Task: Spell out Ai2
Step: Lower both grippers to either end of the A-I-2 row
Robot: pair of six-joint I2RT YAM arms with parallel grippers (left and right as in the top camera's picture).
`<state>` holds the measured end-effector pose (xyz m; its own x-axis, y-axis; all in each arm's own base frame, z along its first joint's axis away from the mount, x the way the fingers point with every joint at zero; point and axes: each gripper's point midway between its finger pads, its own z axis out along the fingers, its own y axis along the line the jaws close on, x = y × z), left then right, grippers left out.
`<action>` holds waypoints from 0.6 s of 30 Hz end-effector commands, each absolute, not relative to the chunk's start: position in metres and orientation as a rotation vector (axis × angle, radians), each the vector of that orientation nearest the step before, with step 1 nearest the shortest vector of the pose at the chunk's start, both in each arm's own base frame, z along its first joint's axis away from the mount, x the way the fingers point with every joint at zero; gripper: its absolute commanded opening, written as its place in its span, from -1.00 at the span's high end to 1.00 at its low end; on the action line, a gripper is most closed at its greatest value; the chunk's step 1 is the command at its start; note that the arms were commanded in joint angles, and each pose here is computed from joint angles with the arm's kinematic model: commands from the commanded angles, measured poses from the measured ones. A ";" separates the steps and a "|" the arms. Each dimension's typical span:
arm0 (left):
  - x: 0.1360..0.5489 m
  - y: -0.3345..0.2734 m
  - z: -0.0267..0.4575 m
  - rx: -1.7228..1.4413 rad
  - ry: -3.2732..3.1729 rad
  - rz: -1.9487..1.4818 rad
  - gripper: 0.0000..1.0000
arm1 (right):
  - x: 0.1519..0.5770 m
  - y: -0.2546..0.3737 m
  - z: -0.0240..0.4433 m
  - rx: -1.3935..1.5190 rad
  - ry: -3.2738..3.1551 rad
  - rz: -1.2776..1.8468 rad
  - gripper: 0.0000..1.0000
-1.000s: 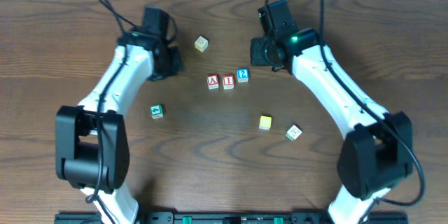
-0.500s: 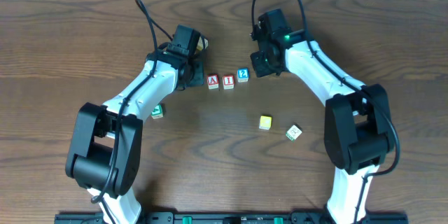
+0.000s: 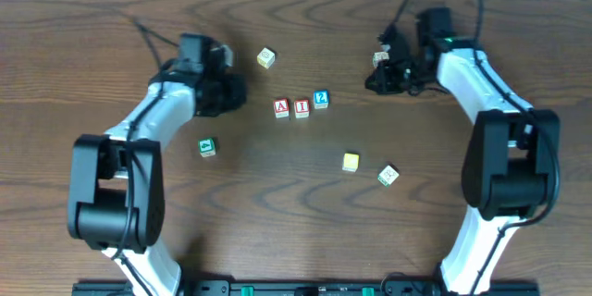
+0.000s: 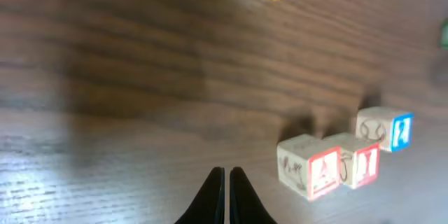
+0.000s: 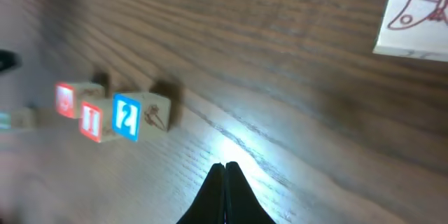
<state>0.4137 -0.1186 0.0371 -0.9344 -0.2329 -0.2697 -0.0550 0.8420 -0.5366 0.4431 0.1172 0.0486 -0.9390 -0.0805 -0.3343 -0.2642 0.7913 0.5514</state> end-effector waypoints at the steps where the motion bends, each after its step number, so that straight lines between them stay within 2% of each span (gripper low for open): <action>1: 0.400 -0.130 0.030 -0.293 2.678 -0.983 0.88 | 0.426 0.145 0.050 -0.245 2.603 1.209 0.97; 18: 0.392 -0.157 0.007 -0.419 2.679 -1.096 0.88 | 0.420 0.176 0.007 -0.117 2.635 1.334 0.98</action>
<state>0.3985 -0.1540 0.0182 -0.9324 -0.3303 -0.1468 -0.1355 0.6959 -0.7053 0.4257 0.1662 0.0058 -0.9745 0.0187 -0.2236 -0.1637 0.6220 0.7657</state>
